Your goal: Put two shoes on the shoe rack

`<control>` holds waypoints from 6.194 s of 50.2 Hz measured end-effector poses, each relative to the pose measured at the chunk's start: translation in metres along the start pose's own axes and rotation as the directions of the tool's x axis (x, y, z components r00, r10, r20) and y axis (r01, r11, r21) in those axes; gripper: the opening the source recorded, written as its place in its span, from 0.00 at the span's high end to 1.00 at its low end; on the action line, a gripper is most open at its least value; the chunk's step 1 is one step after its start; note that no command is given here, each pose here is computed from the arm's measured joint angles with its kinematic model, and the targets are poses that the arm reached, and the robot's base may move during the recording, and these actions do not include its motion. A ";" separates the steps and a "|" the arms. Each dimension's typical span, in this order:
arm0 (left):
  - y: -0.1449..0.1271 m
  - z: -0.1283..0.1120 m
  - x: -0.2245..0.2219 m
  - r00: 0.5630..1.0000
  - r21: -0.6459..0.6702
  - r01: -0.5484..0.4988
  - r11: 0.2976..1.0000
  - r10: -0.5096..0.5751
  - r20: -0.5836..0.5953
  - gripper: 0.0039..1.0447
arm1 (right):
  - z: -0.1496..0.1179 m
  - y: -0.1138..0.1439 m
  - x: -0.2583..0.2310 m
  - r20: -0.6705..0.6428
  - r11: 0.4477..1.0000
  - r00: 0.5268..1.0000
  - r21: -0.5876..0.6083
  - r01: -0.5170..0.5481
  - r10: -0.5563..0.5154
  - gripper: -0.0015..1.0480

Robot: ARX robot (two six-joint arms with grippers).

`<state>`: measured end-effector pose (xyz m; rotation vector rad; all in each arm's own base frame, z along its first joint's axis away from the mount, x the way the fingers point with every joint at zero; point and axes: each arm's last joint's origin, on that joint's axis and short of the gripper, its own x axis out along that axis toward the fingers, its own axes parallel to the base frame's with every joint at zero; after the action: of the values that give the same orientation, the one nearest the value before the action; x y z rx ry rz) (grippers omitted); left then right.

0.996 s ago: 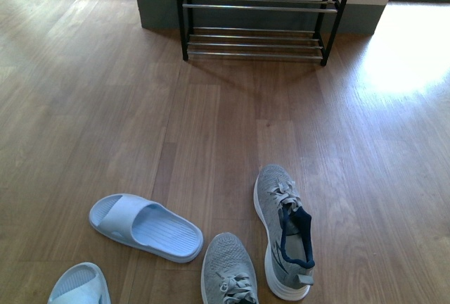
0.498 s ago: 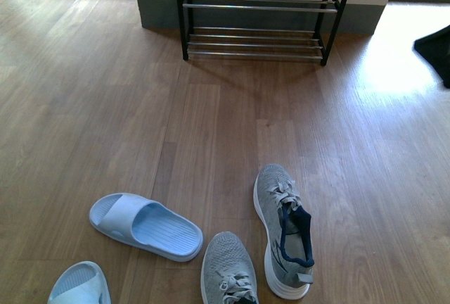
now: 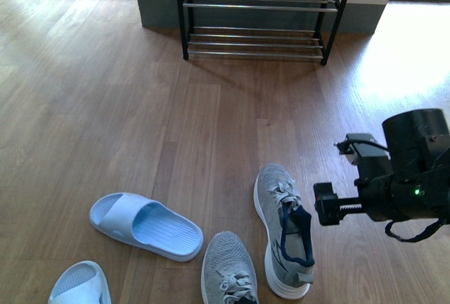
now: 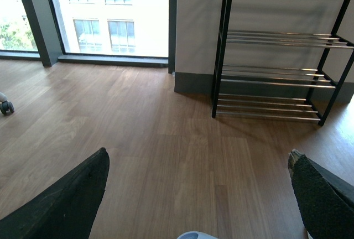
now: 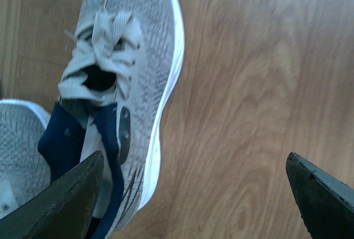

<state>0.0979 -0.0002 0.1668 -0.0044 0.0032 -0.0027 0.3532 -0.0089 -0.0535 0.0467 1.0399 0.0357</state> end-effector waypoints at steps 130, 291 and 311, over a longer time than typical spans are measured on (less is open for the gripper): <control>0.000 0.000 0.000 1.000 0.000 0.000 1.000 0.000 0.000 0.09 | -0.067 -0.048 -0.304 0.589 0.981 0.796 -0.023 0.192 -0.142 0.99; -0.008 0.000 0.049 0.833 -0.582 -0.342 0.738 -0.048 -0.551 0.09 | -0.098 -0.029 -0.310 0.731 0.981 0.665 0.036 0.191 -0.157 0.99; -0.050 -0.075 0.153 0.559 -0.380 -0.387 0.840 -0.114 -0.821 0.09 | -0.098 -0.029 -0.310 0.731 0.982 0.665 0.033 0.188 -0.152 0.99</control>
<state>0.2507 -0.0512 0.0911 -0.5756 0.9822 0.1684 0.1126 -0.0513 0.1623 -0.0781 0.2188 -0.1259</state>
